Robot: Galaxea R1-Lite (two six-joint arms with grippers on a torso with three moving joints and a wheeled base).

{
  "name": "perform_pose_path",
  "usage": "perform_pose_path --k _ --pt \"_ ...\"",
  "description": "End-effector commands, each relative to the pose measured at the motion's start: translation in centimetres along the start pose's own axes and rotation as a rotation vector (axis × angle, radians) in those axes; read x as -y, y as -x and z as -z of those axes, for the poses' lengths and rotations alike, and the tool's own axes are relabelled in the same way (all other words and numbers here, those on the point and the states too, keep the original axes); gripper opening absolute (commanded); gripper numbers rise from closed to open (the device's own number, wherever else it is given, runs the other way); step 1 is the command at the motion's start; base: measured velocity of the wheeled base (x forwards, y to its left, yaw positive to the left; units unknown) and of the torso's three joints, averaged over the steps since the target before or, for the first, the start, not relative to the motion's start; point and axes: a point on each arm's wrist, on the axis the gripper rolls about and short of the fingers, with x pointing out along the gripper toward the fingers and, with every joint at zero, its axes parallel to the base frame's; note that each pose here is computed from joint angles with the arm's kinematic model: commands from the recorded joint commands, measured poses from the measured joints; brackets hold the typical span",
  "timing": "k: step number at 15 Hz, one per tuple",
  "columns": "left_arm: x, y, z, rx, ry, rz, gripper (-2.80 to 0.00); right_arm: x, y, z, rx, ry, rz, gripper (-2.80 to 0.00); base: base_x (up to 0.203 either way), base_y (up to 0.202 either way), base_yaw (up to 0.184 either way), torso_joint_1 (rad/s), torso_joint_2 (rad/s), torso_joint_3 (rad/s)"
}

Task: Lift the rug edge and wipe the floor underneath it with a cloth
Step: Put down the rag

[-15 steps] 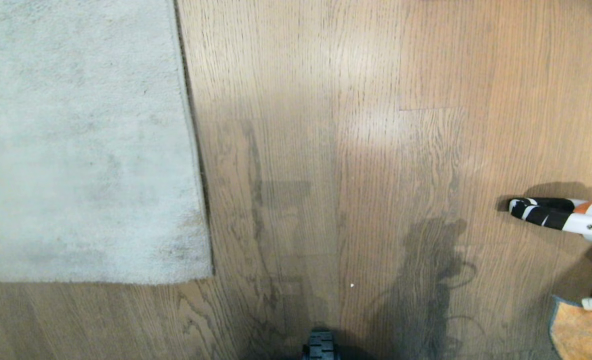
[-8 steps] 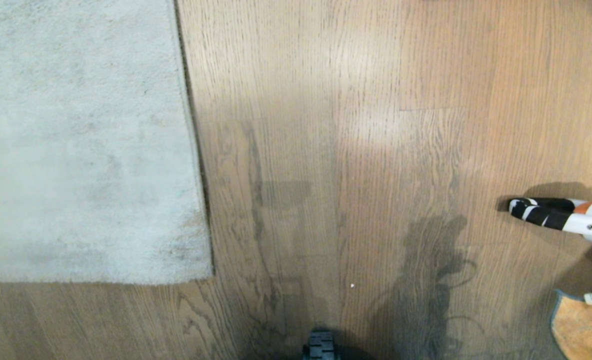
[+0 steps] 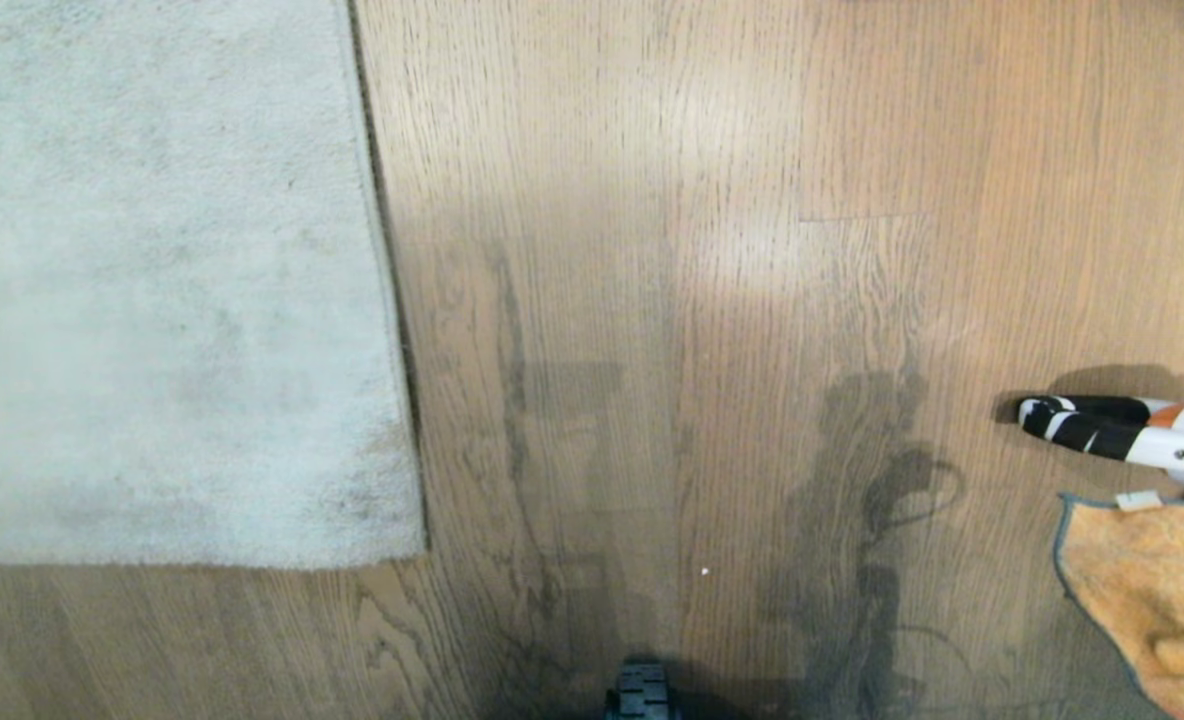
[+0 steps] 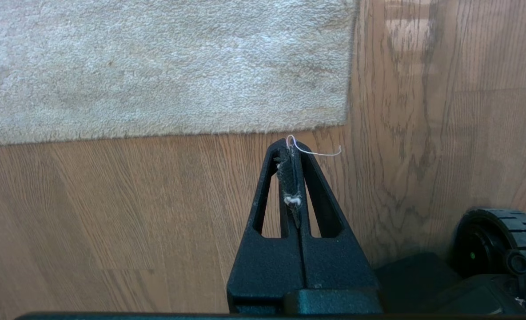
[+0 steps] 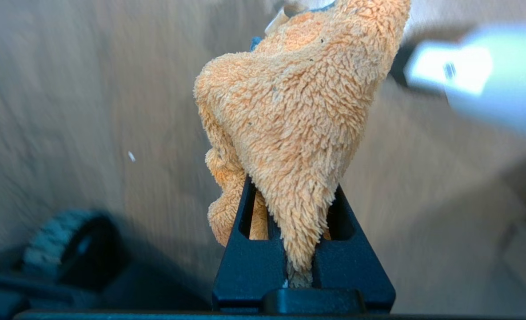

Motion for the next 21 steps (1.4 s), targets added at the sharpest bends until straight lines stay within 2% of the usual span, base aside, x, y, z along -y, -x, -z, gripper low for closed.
perform_pose_path --k 1,7,12,14,18,21 --pt "0.0 0.0 0.0 0.001 0.000 0.000 -2.80 0.0 -3.1 -2.0 -0.059 -0.001 -0.060 -2.80 0.000 0.000 0.000 0.000 0.00 0.000" --pt "0.0 0.0 0.0 0.001 0.000 0.000 -2.80 0.3 -8.3 -6.5 -0.067 0.006 -0.058 -2.80 0.000 0.000 0.000 0.000 0.00 0.000" --pt "0.0 0.0 0.0 0.001 0.000 0.000 -2.80 1.1 -13.4 -8.3 -0.098 0.004 0.080 -2.80 0.000 0.000 0.000 0.000 0.00 0.000" --pt "0.0 0.0 0.0 0.001 0.000 -0.001 -2.80 2.2 -15.5 -8.8 -0.073 0.000 0.145 -2.80 0.000 0.000 0.000 0.000 0.00 0.000" --pt "0.0 0.0 0.0 0.001 0.000 0.000 -2.80 5.9 -19.3 -11.5 -0.002 -0.005 0.298 -2.80 0.000 0.000 0.000 0.000 0.00 0.000" --pt "0.0 0.0 0.0 0.001 0.000 -0.001 -2.80 8.4 -21.9 -13.1 0.041 -0.002 0.372 -2.80 0.000 0.000 0.000 0.000 0.00 0.000"
